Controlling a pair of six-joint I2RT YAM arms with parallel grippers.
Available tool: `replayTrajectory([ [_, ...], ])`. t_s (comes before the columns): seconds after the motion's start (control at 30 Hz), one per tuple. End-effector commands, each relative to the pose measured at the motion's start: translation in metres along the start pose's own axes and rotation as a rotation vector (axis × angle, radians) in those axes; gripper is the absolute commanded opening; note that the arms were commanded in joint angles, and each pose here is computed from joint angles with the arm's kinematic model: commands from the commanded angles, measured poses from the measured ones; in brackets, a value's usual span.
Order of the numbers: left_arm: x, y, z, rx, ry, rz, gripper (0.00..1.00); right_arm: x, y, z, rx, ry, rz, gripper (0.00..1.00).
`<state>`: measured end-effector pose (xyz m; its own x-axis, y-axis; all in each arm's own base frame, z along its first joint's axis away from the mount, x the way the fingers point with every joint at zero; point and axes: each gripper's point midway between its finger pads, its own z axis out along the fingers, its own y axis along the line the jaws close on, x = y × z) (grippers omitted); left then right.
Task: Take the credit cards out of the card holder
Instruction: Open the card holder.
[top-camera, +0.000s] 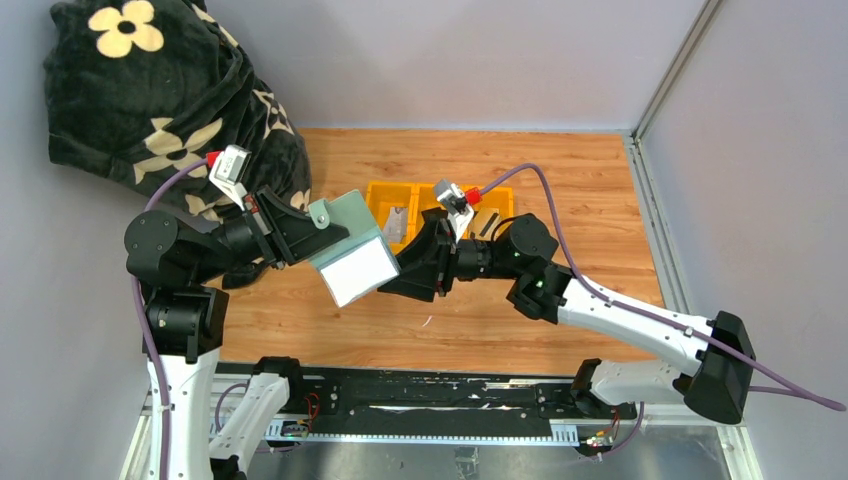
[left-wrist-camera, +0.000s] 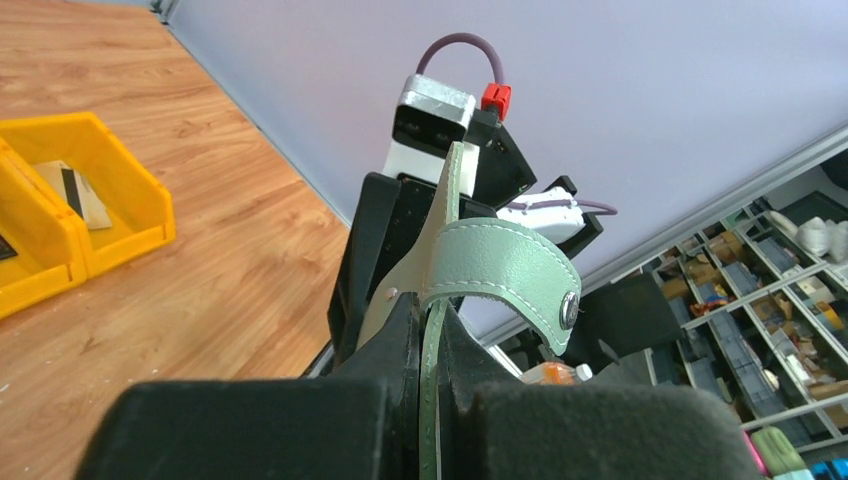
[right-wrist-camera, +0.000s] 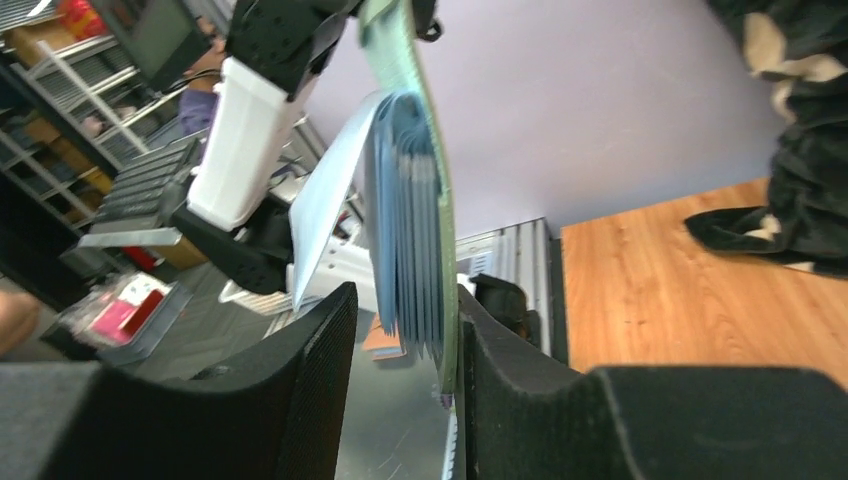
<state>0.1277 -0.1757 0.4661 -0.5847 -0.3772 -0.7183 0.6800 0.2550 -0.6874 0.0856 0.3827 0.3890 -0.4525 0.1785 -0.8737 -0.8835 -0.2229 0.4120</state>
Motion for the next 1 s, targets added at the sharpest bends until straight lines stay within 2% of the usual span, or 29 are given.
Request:
replayTrajectory([
  [0.0,-0.002,-0.009,0.000,0.027,-0.005,-0.015,0.00,-0.031,-0.014,0.003,0.116,-0.076,-0.086,0.42],
  [0.2,-0.003,-0.016,-0.001,0.046,0.000,-0.017,0.00,-0.043,-0.021,0.009,0.185,-0.074,-0.167,0.40],
  [0.4,0.001,-0.011,0.000,0.042,0.011,-0.038,0.00,-0.064,-0.007,0.021,0.153,-0.113,-0.223,0.59],
  [0.53,0.006,-0.007,-0.001,0.038,0.021,-0.050,0.00,-0.077,0.012,0.029,0.062,-0.138,-0.213,0.60],
  [0.63,0.007,-0.008,-0.002,0.040,0.024,-0.041,0.00,-0.076,0.021,0.033,0.011,-0.126,-0.183,0.50],
  [0.83,0.007,-0.009,-0.003,0.039,0.022,-0.014,0.00,-0.071,0.023,0.032,-0.007,-0.123,-0.136,0.14],
  [0.9,0.007,-0.008,-0.003,0.027,0.018,0.004,0.00,-0.071,0.023,0.030,0.000,-0.127,-0.120,0.06],
  [0.97,0.004,-0.010,-0.005,0.010,0.001,0.047,0.05,-0.072,0.024,0.028,0.007,-0.130,-0.107,0.01],
])
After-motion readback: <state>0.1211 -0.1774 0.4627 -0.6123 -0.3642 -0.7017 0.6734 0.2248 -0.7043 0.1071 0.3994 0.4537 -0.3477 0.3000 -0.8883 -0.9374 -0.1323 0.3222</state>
